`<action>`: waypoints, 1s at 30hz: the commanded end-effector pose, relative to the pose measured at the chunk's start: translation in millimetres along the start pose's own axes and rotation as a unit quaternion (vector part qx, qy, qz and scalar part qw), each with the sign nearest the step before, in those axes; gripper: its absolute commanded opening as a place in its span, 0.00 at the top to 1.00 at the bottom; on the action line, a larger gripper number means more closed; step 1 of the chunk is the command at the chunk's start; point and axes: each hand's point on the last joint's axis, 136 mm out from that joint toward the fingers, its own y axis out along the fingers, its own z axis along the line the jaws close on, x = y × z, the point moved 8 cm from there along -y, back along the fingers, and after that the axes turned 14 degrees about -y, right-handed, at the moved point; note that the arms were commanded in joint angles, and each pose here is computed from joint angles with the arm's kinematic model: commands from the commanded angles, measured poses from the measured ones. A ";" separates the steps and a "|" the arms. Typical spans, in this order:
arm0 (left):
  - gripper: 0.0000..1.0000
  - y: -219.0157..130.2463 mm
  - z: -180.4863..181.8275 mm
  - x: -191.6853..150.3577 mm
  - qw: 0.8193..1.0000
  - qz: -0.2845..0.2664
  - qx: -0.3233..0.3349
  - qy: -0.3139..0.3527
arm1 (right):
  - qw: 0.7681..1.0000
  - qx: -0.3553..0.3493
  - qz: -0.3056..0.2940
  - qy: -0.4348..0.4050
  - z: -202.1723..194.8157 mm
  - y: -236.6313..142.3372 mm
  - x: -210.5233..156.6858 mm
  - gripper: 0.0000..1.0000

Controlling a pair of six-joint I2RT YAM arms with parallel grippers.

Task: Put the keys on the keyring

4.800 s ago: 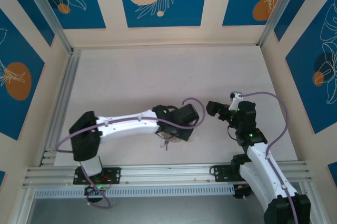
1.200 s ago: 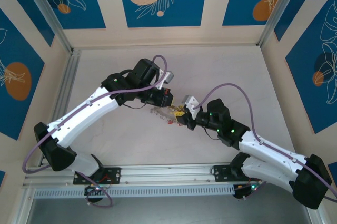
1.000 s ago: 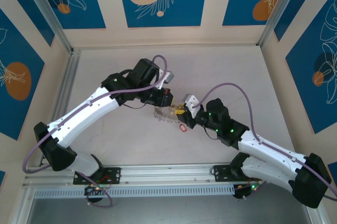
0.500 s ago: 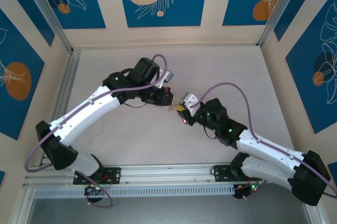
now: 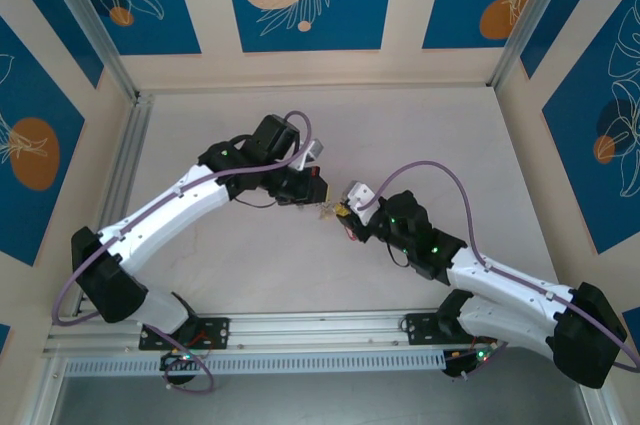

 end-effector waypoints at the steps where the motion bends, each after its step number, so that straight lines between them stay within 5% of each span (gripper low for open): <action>1: 1.00 -3.3 7.9 -14.4 0.997 0.045 -0.017 -0.056 | 0.998 -0.062 -0.021 0.005 -12.9 -9.0 7.6 0.64; 6: 1.00 -4.2 16.3 -10.2 0.994 0.046 -0.031 -0.097 | 0.997 -0.077 -0.031 -0.001 -12.7 -20.5 9.2 0.48; 18: 1.00 -4.0 29.4 -11.0 0.983 0.049 -0.056 -0.168 | 0.993 -0.045 -0.110 -0.018 3.1 -62.6 34.7 0.49; 30: 1.00 -1.9 34.8 -14.2 0.980 0.052 -0.061 -0.180 | 0.993 -0.100 -0.059 0.010 -9.1 -65.0 38.1 0.36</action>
